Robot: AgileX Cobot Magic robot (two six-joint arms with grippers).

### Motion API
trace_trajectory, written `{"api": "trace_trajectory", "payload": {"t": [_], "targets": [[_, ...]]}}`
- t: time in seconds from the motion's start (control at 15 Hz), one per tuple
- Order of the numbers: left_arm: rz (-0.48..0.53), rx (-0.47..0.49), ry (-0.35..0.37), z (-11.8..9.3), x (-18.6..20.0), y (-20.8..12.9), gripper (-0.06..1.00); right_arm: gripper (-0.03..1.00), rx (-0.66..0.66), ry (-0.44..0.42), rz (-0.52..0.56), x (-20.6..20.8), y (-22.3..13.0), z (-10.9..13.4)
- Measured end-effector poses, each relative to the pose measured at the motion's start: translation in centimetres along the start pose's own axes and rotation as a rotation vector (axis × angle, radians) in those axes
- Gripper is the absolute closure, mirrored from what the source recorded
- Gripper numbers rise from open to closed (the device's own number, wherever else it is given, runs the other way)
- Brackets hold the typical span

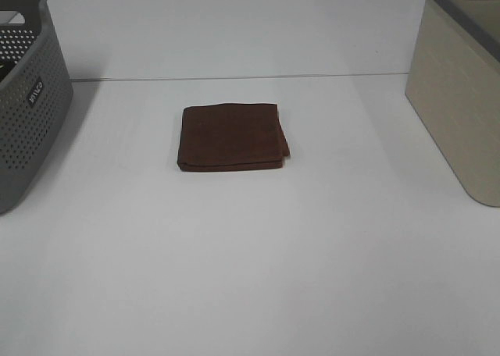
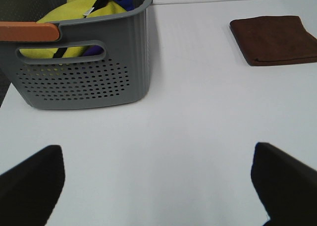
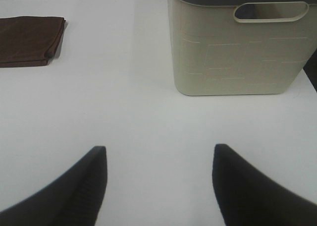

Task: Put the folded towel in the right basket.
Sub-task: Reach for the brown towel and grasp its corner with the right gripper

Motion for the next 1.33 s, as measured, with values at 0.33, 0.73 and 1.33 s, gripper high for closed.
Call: {"api": "trace_trajectory", "payload": {"t": [0.33, 0.73, 1.33], "targets": [[0.000, 0.000, 0.000, 0.0, 0.0, 0.0, -0.03, 0.37, 0.000, 0.000, 0.000, 0.0, 0.0, 0.0], [0.000, 0.000, 0.000, 0.0, 0.0, 0.0, -0.03, 0.37, 0.000, 0.000, 0.000, 0.0, 0.0, 0.0], [0.000, 0.000, 0.000, 0.0, 0.0, 0.0, -0.03, 0.37, -0.065, 0.072, 0.048, -6.5, 9.7, 3.0]]}}
Point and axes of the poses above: a point on each arm's last joint axis where the gripper is mounted, x pointing back along that axis away from the gripper, z along the wrist's bending axis when the last joint is at zero, y = z × x, the point moved 7 cm from there along -x, pointing out along that axis toward the gripper, and after that the axes turned 11 degrees about -x, right-handed, at the moved point
